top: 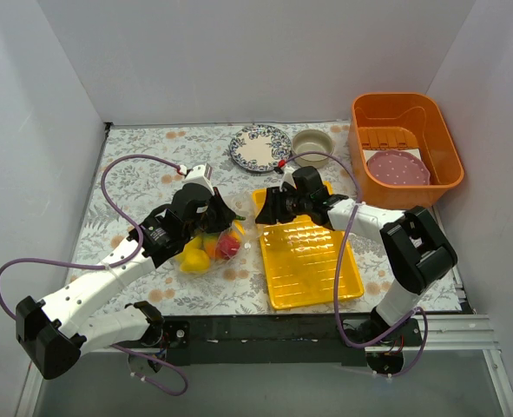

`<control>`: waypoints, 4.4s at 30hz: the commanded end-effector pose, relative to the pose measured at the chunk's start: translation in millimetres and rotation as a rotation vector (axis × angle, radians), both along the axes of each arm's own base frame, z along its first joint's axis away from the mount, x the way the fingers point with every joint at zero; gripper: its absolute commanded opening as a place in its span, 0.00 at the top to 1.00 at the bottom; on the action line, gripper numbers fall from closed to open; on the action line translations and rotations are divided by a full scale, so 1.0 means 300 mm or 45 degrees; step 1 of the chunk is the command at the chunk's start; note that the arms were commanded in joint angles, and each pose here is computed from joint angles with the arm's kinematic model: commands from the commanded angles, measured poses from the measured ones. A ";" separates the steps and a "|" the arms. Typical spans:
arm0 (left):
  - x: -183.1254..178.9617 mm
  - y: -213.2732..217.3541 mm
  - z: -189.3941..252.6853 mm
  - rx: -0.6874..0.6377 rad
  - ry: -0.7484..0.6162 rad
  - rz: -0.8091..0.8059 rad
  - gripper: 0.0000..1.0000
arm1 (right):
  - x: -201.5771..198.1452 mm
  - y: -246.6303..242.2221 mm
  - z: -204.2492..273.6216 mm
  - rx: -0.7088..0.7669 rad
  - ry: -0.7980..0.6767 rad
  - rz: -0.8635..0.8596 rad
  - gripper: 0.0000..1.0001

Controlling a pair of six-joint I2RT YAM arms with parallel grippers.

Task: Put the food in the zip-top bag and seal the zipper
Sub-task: Adjust the zipper food storage bag at the center of the board.

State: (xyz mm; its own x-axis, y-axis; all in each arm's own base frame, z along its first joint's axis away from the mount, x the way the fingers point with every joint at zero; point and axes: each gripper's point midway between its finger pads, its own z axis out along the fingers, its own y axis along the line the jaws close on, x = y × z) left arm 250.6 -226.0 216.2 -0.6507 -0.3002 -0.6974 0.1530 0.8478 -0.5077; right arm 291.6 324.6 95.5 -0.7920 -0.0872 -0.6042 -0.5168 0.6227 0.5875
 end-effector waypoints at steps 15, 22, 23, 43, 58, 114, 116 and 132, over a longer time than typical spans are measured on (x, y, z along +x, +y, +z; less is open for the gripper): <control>0.001 0.003 0.043 -0.032 -0.041 0.004 0.98 | 0.002 0.027 0.055 0.102 -0.047 0.044 0.74; -0.001 -0.001 0.029 -0.038 -0.027 0.001 0.98 | -0.007 0.009 0.110 0.134 -0.112 0.022 0.78; -0.001 -0.002 0.026 -0.038 -0.025 -0.001 0.98 | -0.008 0.009 0.125 0.146 -0.118 0.018 0.78; -0.007 -0.015 0.020 -0.045 -0.011 -0.026 0.96 | 0.012 0.003 0.056 0.112 -0.005 -0.066 0.54; -0.005 -0.018 0.013 -0.040 -0.007 -0.029 0.96 | -0.008 0.025 0.039 0.151 0.033 -0.010 0.79; -0.029 -0.108 -0.046 -0.068 0.064 -0.199 0.34 | -0.023 -0.051 0.186 0.301 -0.101 -0.302 0.46; -0.026 -0.072 -0.018 -0.068 0.022 -0.144 0.29 | -0.005 -0.073 0.193 0.297 -0.110 -0.333 0.33; -0.068 -0.007 -0.077 -0.032 0.090 -0.074 0.25 | 0.136 -0.032 0.397 0.584 -0.143 -0.141 0.08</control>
